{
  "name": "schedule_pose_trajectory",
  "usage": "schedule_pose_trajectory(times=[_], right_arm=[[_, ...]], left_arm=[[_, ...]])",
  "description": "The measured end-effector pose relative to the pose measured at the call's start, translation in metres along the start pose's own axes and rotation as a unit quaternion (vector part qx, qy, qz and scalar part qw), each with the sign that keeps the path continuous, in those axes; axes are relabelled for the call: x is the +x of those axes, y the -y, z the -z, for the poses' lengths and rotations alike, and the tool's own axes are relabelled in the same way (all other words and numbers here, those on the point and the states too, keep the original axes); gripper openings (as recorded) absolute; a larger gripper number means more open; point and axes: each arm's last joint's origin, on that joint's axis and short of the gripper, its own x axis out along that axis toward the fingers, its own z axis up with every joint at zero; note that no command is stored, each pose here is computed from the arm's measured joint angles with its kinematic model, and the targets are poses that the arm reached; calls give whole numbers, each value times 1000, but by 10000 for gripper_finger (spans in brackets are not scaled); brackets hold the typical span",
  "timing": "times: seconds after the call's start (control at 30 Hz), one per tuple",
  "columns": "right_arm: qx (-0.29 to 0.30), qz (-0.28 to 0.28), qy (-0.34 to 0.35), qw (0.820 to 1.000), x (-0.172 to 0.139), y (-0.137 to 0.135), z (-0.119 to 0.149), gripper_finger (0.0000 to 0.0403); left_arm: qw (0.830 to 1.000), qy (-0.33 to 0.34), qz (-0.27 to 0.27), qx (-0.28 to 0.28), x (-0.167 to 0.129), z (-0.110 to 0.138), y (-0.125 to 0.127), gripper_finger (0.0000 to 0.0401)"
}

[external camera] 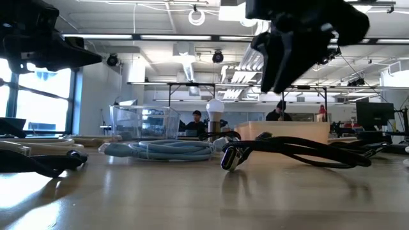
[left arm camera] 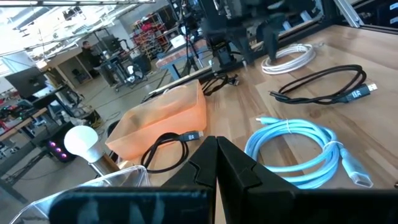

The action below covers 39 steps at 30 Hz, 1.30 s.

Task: Pick & Place USB Port
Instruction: Put the black charger cable into the transparent bin

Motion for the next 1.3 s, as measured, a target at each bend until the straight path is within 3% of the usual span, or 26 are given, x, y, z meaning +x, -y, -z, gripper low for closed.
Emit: schedule_pose_trajectory(times=[0.23, 0.77, 1.03, 1.3], right_arm=[[-59, -22, -25, 998, 24, -6, -1, 181], [-59, -25, -29, 998, 36, -8, -2, 181], [-40, -48, 18, 998, 40, -1, -11, 181], [-59, -65, 27, 996, 46, -3, -14, 181]], left_arm=[[1000, -5, 3, 1, 0, 1, 0, 1], [1000, -12, 6, 1, 0, 2, 1, 1], [1000, -12, 6, 1, 0, 3, 1, 1], [1000, -13, 5, 2, 0, 3, 1, 1]])
